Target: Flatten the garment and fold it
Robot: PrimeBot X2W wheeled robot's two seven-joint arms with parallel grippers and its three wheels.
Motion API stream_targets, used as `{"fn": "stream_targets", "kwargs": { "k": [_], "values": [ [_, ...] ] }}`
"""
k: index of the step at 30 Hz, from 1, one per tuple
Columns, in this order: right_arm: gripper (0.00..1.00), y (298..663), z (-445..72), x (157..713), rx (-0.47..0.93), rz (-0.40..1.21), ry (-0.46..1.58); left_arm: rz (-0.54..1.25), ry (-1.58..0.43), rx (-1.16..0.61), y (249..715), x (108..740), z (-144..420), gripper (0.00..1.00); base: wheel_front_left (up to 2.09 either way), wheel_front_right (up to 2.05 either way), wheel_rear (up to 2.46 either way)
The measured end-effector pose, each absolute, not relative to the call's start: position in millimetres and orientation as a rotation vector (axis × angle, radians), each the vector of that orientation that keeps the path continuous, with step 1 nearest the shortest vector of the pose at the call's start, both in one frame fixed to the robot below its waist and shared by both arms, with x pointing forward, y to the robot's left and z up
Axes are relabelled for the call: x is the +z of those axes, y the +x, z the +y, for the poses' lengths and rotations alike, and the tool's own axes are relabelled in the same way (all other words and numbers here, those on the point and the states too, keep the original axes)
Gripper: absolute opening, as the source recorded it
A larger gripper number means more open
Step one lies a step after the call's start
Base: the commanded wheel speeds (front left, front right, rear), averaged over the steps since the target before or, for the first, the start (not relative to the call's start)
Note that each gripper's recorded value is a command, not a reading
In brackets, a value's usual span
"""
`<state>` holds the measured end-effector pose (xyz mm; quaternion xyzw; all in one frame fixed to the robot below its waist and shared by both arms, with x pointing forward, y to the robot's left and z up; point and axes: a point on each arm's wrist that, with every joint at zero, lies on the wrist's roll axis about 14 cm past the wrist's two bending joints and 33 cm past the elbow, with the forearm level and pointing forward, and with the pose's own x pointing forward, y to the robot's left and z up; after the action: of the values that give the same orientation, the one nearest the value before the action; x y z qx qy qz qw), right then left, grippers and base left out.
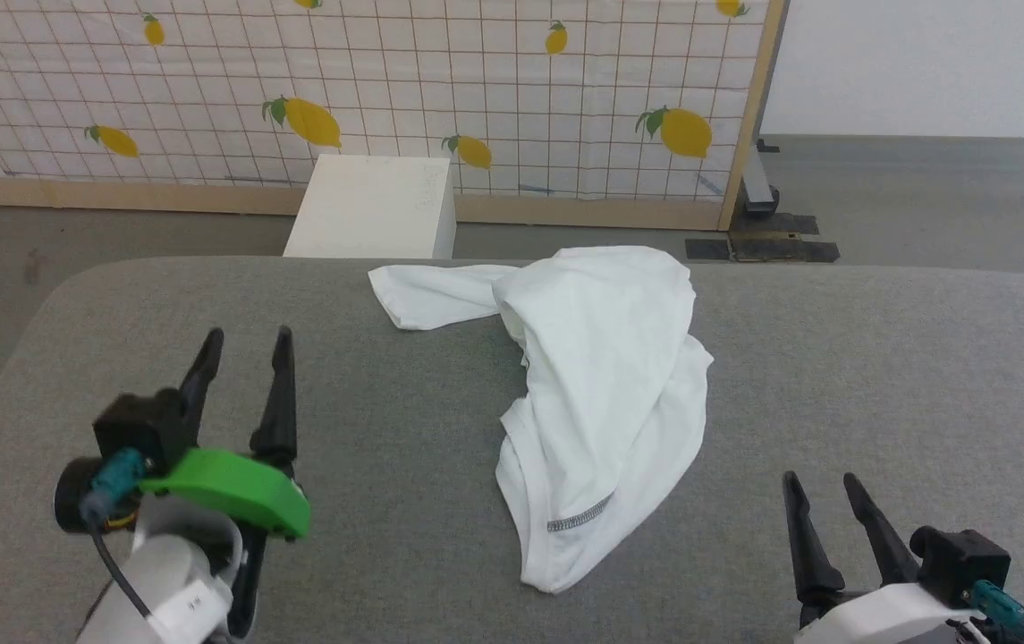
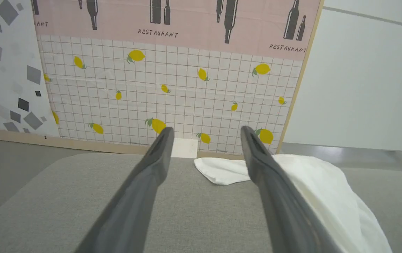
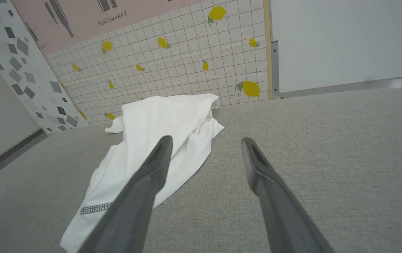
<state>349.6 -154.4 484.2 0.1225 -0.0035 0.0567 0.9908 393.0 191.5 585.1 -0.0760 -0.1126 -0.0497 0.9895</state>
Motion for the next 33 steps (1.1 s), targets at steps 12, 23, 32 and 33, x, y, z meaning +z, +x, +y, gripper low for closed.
{"fn": "stream_targets", "kwargs": {
  "k": [12,23,32,33],
  "values": [
    [1.00,358,-164,454,0.091,0.195,0.210,-0.161,-0.116,-0.064,361,543,174,1.00,0.00,0.00,0.00],
    [1.00,445,-125,442,0.223,0.635,-0.086,-0.136,-0.172,-0.030,377,529,174,1.00,0.00,0.00,0.00],
    [1.00,446,-90,384,0.335,0.929,-0.255,-0.136,-0.168,0.017,388,525,188,1.00,0.00,0.00,0.00],
    [1.00,443,-86,377,0.352,0.953,-0.268,-0.129,-0.168,0.023,388,523,191,1.00,0.00,0.00,0.00]
  ]
}}
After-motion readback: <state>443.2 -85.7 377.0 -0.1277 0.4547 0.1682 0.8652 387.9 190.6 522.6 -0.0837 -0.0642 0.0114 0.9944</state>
